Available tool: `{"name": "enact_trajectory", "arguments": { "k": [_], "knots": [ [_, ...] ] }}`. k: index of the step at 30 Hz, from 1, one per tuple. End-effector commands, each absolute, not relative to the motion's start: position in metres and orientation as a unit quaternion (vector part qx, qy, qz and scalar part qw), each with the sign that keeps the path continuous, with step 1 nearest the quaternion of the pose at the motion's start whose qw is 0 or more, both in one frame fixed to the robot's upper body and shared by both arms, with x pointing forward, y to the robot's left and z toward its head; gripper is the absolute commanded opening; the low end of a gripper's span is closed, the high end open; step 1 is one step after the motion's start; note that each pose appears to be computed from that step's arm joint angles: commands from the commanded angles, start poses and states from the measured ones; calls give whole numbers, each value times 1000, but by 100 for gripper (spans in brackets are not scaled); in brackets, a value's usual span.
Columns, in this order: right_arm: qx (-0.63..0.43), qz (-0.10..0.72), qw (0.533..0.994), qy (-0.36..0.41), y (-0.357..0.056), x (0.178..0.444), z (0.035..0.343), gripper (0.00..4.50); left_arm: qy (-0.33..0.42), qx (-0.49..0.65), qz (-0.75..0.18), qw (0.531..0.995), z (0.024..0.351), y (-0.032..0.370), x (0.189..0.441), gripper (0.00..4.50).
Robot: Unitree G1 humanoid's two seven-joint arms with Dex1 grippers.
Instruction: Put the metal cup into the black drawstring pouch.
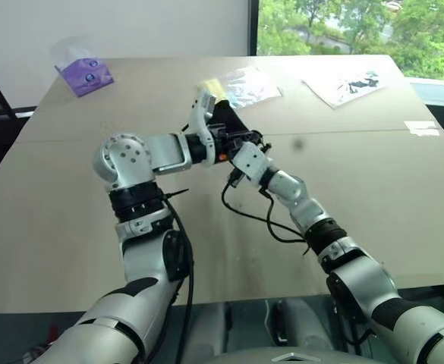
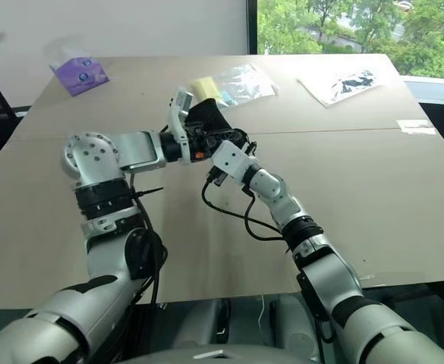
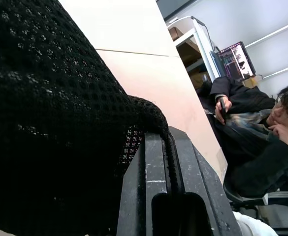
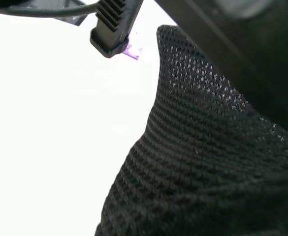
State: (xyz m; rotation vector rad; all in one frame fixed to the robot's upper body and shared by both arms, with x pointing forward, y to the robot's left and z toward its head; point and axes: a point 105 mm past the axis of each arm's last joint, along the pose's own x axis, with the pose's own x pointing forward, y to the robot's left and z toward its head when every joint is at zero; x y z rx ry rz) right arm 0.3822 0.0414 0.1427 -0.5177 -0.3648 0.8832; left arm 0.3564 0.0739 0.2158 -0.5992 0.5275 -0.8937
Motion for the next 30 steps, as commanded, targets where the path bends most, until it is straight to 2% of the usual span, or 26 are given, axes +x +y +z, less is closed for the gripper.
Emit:
{"name": "enact_trajectory", "arguments": {
  "k": [1, 2, 6, 11, 15, 19, 20, 22, 25, 30],
  "knots": [
    [-266, 466, 836, -112, 42, 375, 123, 101, 229, -295, -495, 785, 235, 50, 340, 0],
    [-275, 461, 837, -108, 32, 376, 125, 137, 238, -300, -473, 793, 228, 59, 345, 0],
    [-268, 468, 839, -71, -1, 362, 141, 327, 268, -305, -416, 814, 207, 86, 355, 0],
    [-256, 478, 838, -59, -24, 332, 170, 327, 271, -306, -407, 817, 202, 93, 360, 0],
    [-205, 502, 838, -48, -35, 304, 192, 327, 263, -299, -415, 818, 206, 91, 363, 0],
    [-176, 506, 844, -35, -46, 294, 202, 327, 249, -290, -423, 821, 214, 90, 366, 0],
    [-177, 501, 846, -34, -48, 294, 202, 379, 247, -286, -426, 822, 215, 91, 366, 0],
    [-193, 456, 868, -33, -59, 304, 200, 447, 242, -275, -433, 824, 220, 92, 365, 0],
    [-242, 384, 891, -10, -79, 327, 182, 447, 235, -257, -442, 826, 227, 99, 363, 0],
    [-270, 324, 907, 0, -96, 360, 157, 447, 228, -225, -457, 830, 232, 103, 359, 0]
  ]
}}
